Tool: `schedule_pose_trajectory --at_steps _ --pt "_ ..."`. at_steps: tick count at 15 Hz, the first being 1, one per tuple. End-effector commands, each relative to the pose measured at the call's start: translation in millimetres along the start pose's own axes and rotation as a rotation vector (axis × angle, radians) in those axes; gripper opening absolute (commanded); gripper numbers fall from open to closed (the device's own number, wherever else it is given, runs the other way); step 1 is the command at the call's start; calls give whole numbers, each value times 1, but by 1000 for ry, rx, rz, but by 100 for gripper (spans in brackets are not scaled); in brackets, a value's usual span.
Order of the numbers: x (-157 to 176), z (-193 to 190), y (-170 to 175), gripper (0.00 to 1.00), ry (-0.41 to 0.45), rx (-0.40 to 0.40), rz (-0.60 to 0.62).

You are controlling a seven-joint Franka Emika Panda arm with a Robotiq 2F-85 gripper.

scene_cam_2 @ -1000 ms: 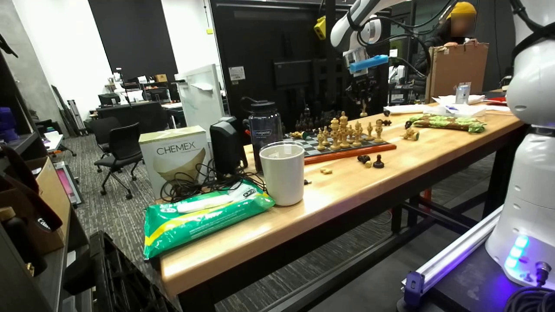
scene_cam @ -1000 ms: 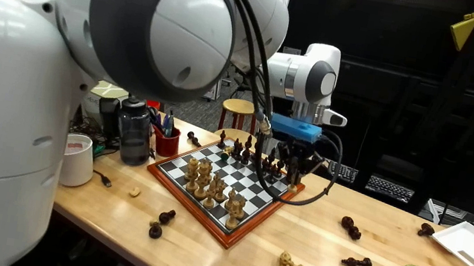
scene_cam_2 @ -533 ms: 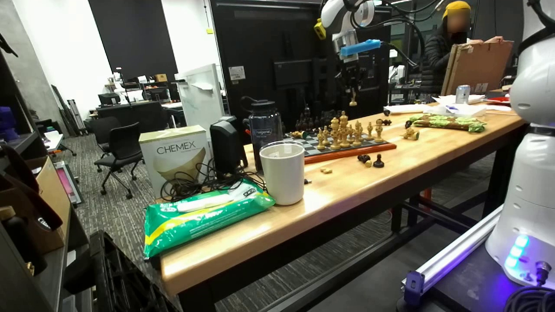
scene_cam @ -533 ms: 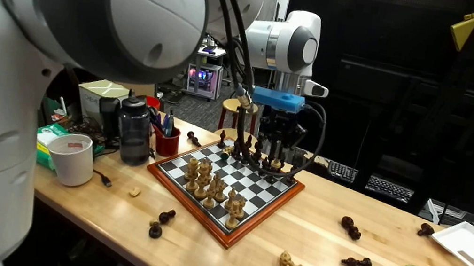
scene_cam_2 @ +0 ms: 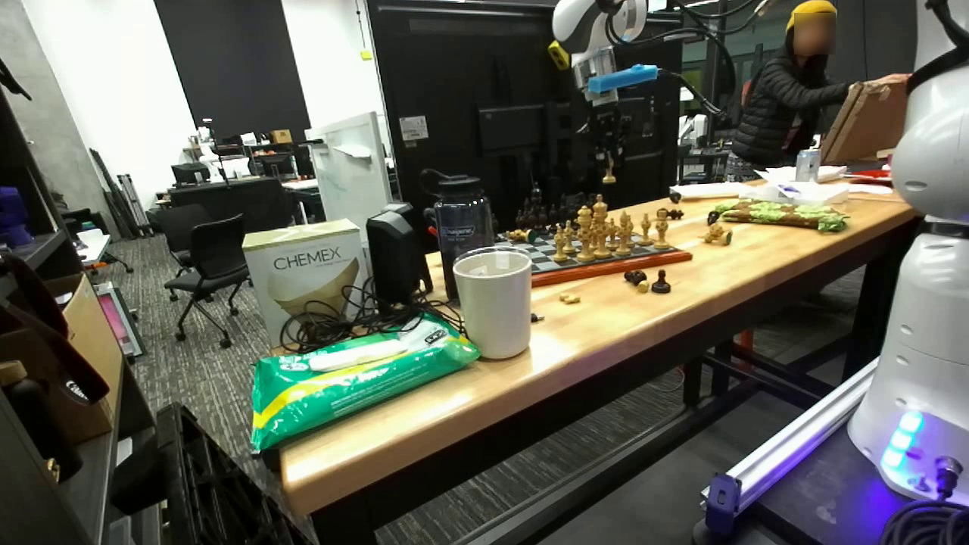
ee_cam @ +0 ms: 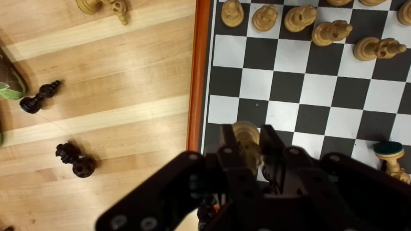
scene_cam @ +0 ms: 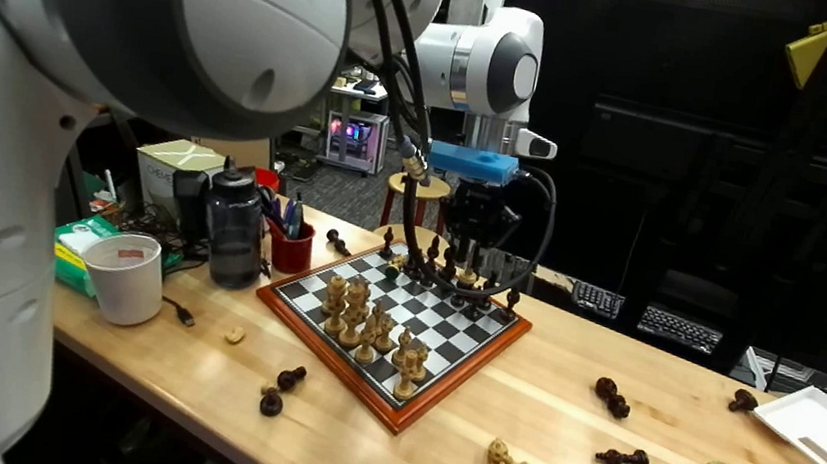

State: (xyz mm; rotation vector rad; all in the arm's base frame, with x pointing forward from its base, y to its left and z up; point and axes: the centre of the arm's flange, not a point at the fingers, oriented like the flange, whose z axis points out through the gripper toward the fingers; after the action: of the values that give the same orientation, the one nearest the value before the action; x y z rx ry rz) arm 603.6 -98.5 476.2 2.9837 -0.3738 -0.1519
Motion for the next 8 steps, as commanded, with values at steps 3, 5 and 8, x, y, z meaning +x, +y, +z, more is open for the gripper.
schedule_pose_trajectory --at_steps 3,5,8 --pt "1 2 1 24 -3 0 2" --pt "1 2 1 24 -3 -1 2" --pt "2 1 -4 6 -4 -9 -5"
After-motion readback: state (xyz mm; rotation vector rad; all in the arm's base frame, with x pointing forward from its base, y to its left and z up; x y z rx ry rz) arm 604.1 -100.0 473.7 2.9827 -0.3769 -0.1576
